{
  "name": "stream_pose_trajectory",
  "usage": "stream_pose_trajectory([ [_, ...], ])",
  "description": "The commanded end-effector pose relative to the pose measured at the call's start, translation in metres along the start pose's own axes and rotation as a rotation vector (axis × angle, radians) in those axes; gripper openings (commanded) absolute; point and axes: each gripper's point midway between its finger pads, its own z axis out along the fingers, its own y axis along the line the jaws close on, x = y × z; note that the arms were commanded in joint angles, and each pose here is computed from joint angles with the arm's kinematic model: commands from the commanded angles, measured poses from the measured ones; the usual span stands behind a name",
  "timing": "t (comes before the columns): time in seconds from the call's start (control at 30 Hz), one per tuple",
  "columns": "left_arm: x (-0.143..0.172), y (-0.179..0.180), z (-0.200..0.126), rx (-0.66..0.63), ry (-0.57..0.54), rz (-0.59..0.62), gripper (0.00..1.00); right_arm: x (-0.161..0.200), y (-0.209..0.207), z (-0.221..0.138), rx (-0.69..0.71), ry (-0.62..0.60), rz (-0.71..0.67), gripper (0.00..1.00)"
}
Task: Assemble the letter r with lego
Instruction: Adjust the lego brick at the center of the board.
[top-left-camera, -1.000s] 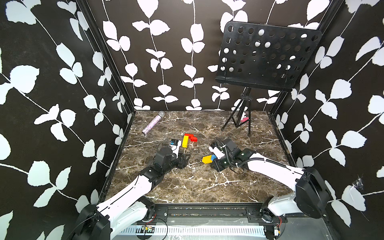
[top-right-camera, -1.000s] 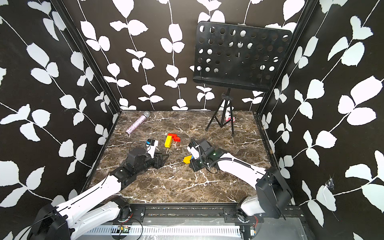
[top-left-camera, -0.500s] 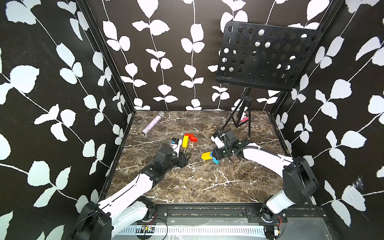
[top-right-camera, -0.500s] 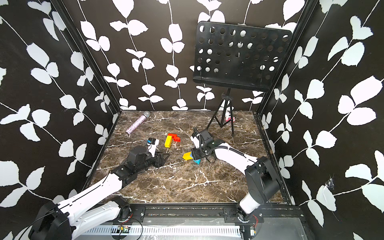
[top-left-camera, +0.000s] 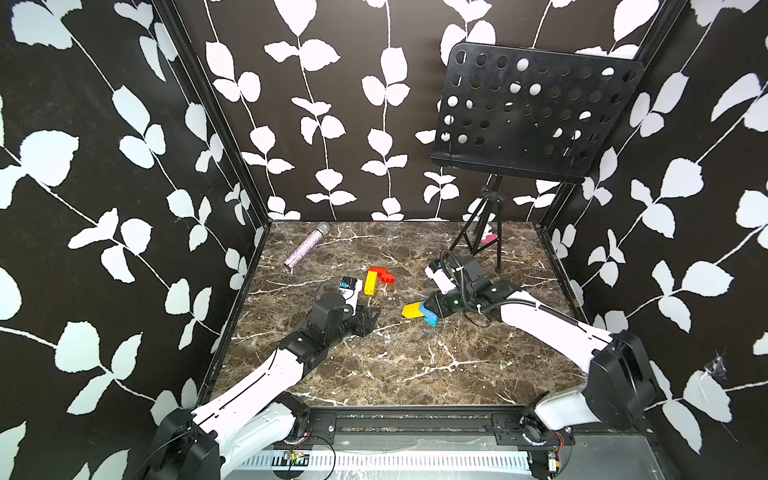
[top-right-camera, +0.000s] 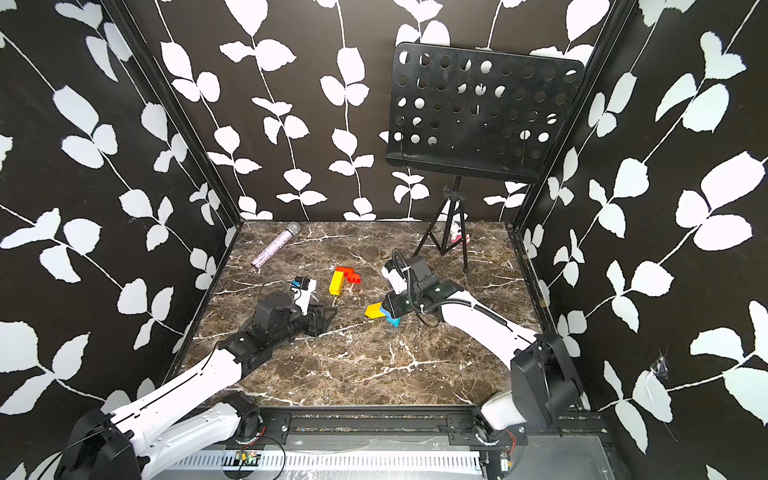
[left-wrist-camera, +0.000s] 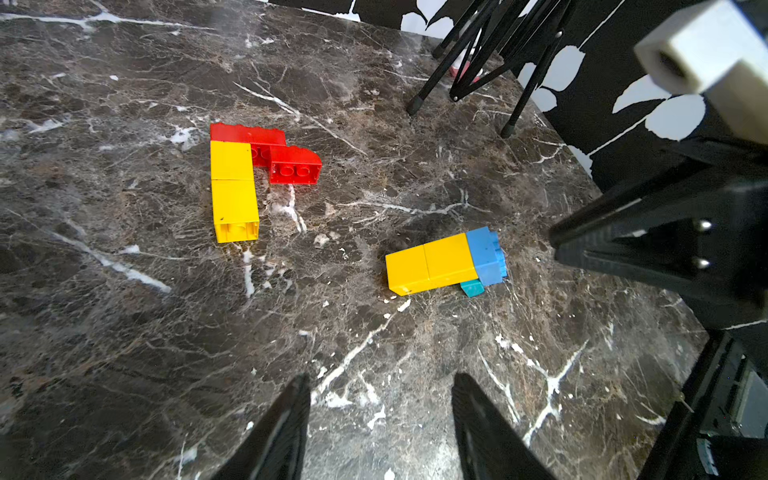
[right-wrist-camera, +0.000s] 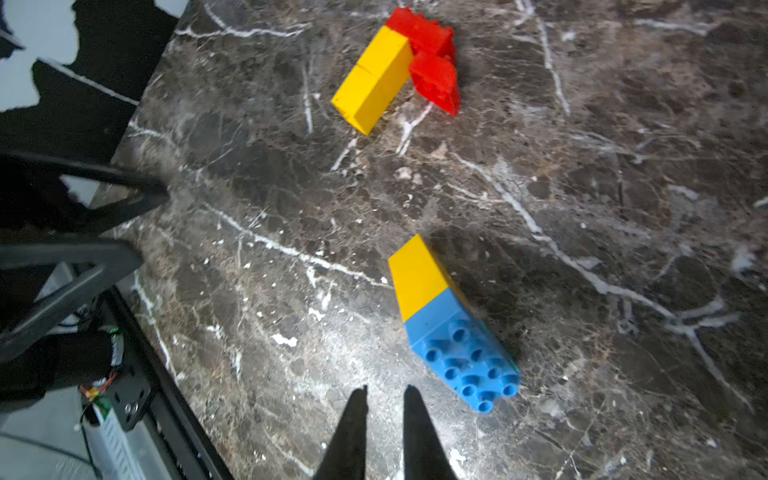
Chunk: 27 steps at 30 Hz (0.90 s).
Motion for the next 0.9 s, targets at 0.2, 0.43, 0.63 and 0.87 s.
stream_pose_trajectory([
  [0.2,-0.006,-0.004,0.005,0.009,0.010,0.011,0.51,0.030,0.000,0.033,-0.056,0.109,0.046,0.02],
  [0.43,-0.008,-0.004,0.010,0.010,0.016,0.008,0.50,0.016,-0.026,0.039,0.043,0.079,0.062,0.00],
  [0.63,-0.009,-0.005,0.011,0.015,0.008,0.003,0.49,-0.009,-0.046,0.042,0.099,0.035,0.078,0.00],
  [0.87,-0.010,-0.007,0.009,0.017,0.008,0.007,0.49,-0.033,-0.069,0.046,0.122,0.018,0.099,0.00],
])
